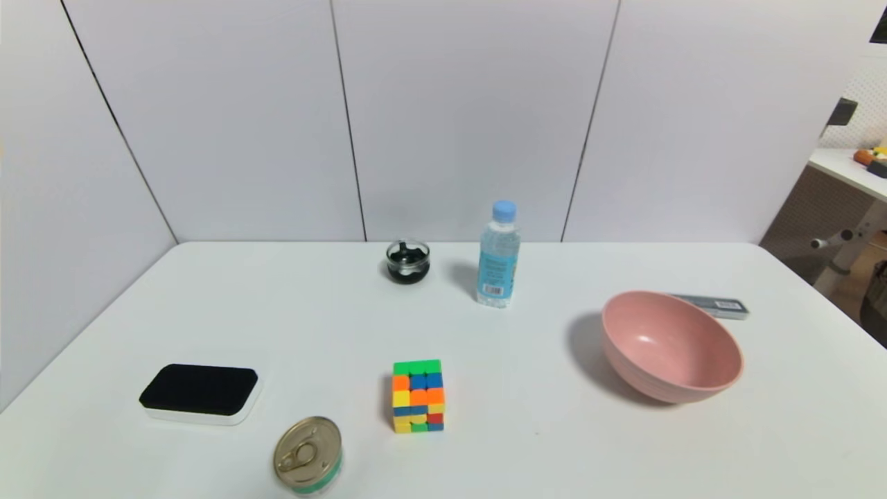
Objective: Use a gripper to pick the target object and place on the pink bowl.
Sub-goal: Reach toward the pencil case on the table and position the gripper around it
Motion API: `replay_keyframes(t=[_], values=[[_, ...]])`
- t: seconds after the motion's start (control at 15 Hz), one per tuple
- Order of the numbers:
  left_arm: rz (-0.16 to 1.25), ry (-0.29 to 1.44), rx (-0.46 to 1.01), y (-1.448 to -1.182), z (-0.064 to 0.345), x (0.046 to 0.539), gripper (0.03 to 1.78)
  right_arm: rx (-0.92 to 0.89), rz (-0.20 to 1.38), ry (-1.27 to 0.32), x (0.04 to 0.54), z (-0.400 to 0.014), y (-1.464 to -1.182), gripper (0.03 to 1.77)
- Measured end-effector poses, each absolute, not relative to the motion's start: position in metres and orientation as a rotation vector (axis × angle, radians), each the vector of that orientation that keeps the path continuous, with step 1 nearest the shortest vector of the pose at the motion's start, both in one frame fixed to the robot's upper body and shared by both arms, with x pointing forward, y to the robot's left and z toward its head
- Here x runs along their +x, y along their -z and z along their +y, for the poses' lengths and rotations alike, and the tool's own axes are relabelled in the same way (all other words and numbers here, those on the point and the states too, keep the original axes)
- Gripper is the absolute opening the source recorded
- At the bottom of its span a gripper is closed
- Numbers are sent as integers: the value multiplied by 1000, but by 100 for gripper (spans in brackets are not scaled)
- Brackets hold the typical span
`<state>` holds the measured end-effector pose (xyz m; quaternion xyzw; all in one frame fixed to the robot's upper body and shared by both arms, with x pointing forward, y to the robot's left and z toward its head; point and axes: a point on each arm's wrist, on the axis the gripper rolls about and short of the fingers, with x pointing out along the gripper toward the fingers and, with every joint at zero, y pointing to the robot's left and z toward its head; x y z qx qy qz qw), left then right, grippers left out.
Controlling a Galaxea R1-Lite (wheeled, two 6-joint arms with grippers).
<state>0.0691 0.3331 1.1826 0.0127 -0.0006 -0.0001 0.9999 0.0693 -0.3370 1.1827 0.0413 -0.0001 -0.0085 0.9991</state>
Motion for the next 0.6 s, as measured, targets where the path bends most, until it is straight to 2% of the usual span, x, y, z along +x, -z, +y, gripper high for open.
replay_keyframes(t=[0.27,0.47,0.6], values=[[-1,0,25,-1183,333,69,169,85,29,23,74,-337,-1194,170],[-1,0,25,-1183,333,69,169,86,79,23,93,-337,-1231,170],[-1,0,25,-1183,333,69,169,96,89,25,114,-337,-1268,170]])
